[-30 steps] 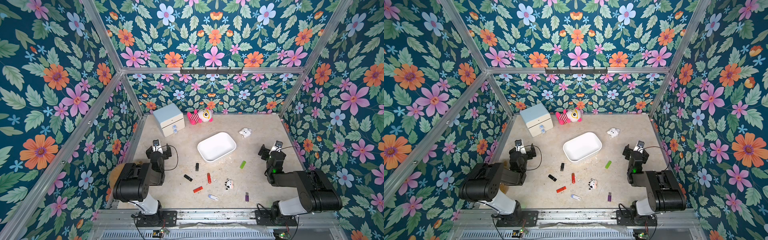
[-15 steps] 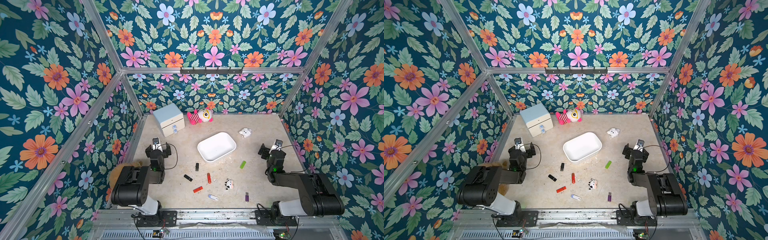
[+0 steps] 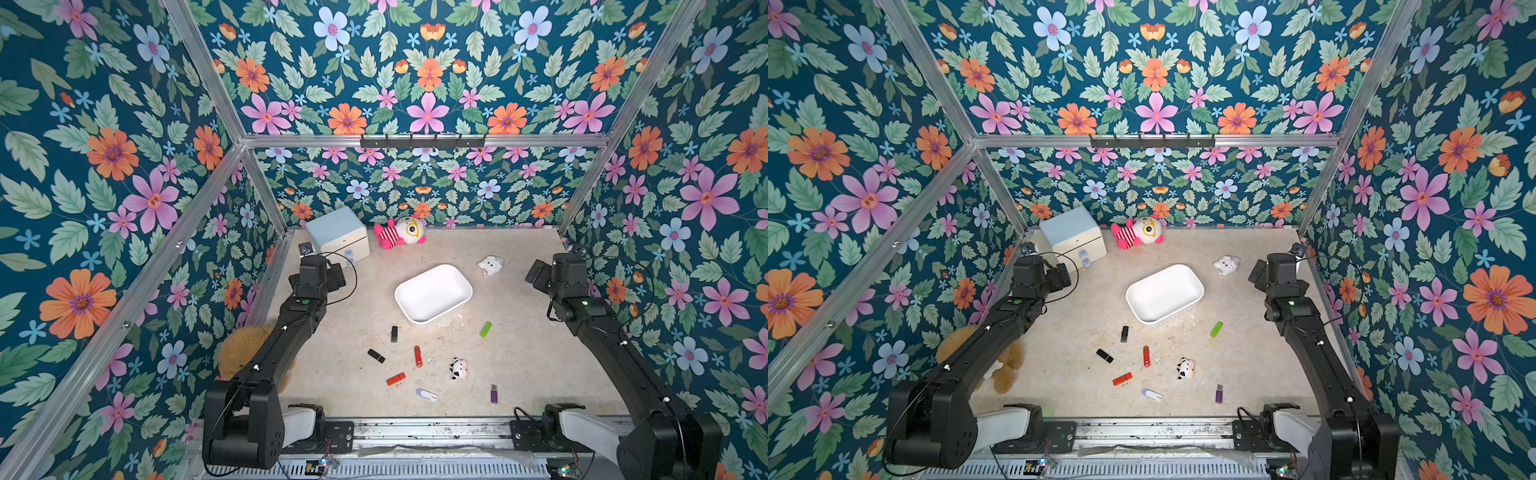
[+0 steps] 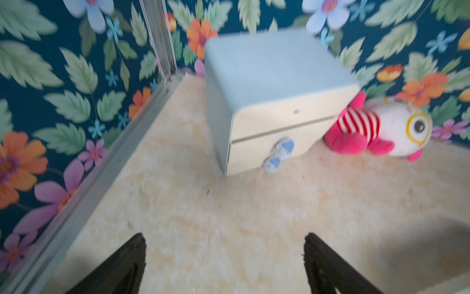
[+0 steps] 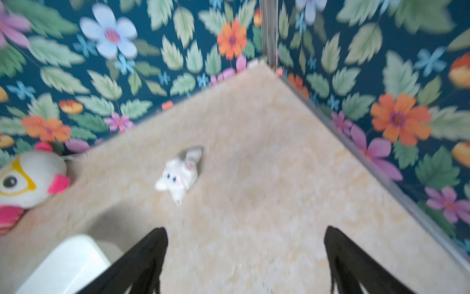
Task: Put the usb flash drive into the storage box
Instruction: Pick up the USB flash from the center of the board.
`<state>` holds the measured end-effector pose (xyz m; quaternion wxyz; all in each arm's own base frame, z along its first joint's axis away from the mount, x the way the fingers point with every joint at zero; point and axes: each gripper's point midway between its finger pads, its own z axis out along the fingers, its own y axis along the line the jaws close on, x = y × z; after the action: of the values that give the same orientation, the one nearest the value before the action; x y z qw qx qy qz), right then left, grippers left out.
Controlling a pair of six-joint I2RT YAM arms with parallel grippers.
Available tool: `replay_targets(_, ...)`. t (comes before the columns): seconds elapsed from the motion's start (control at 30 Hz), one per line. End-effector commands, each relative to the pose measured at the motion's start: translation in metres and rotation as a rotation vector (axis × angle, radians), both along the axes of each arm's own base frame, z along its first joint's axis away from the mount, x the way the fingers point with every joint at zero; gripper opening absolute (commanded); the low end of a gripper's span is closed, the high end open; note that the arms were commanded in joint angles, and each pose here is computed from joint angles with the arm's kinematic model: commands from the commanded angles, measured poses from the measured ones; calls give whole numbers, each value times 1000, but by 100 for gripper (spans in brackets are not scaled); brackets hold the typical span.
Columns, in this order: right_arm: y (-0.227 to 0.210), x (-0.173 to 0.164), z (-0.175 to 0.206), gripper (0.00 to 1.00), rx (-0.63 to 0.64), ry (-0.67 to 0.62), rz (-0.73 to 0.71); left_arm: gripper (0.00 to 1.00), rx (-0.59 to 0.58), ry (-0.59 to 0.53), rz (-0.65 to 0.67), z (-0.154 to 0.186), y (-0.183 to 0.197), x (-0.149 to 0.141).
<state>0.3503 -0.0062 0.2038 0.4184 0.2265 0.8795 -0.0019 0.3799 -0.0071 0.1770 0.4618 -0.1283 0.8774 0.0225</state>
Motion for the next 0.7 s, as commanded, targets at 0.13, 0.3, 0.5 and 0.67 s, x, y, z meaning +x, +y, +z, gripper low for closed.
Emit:
replay_targets(0.13, 51, -84, -71, 91, 204, 479, 60, 99, -174, 329, 31, -61, -14, -76)
replay_targets(0.3, 84, -91, -86, 81, 209, 524, 134, 91, -263, 397, 4, -78, -30, -98)
replay_targets(0.5, 120, -86, -115, 79, 212, 596, 192, 85, -307, 456, -1, -92, -41, -110)
replay_targets(0.67, 135, -82, -141, 74, 249, 656, 216, 86, -298, 473, -10, -92, -45, -113)
